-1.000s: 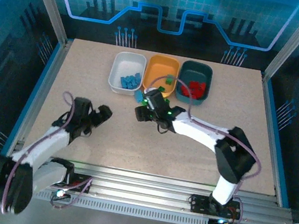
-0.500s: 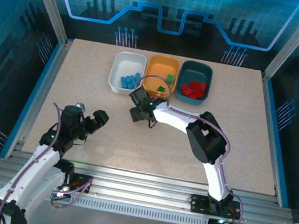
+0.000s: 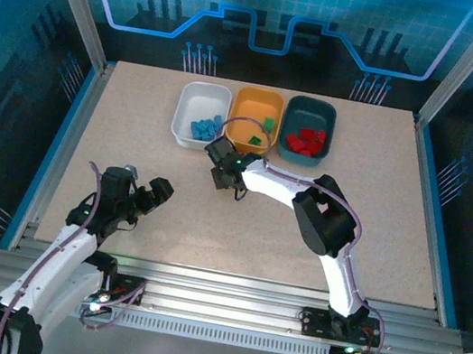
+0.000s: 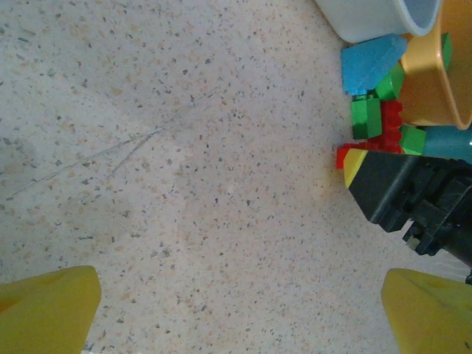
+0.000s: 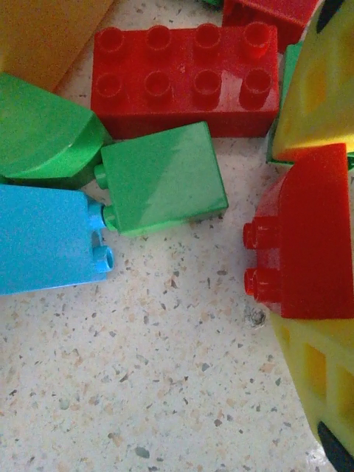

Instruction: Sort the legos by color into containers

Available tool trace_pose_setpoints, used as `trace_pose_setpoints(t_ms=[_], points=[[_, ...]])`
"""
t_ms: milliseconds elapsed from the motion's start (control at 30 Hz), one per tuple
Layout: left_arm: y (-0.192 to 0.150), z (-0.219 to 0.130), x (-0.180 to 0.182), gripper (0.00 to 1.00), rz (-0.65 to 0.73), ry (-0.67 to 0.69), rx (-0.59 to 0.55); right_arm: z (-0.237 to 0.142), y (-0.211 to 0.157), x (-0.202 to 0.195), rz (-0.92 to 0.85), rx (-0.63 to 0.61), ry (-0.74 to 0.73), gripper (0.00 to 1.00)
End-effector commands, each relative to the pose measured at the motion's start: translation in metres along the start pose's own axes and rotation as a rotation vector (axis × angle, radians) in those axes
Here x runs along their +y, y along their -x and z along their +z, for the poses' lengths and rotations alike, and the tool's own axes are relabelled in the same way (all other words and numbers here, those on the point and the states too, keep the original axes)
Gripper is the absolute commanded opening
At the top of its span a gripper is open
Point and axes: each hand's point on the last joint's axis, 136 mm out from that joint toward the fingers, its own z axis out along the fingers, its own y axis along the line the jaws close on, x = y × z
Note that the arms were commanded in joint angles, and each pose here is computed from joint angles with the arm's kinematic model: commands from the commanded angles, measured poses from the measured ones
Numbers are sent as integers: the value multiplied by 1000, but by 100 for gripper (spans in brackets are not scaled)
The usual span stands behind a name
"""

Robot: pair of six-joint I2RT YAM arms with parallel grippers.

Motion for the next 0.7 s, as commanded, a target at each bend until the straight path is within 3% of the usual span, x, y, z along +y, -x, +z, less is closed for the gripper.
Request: trace_pose_setpoints(t_ms=[0, 133, 300, 433, 667], points=[[2, -2, -4, 99, 17, -8, 7, -23, 8, -7, 30, -45, 3, 48], [2, -1, -10, 99, 8, -34, 17, -67, 28, -17, 66, -148, 29, 48], [-5, 10, -27, 99, -7, -128, 85, -104, 56, -71, 160, -241, 14, 48], [-17, 24, -38, 99, -4, -164, 170, -90, 68, -141, 278, -221, -52, 48], [-58, 49, -62, 99, 151, -120, 320, -49, 72, -243, 442, -128, -135, 50]])
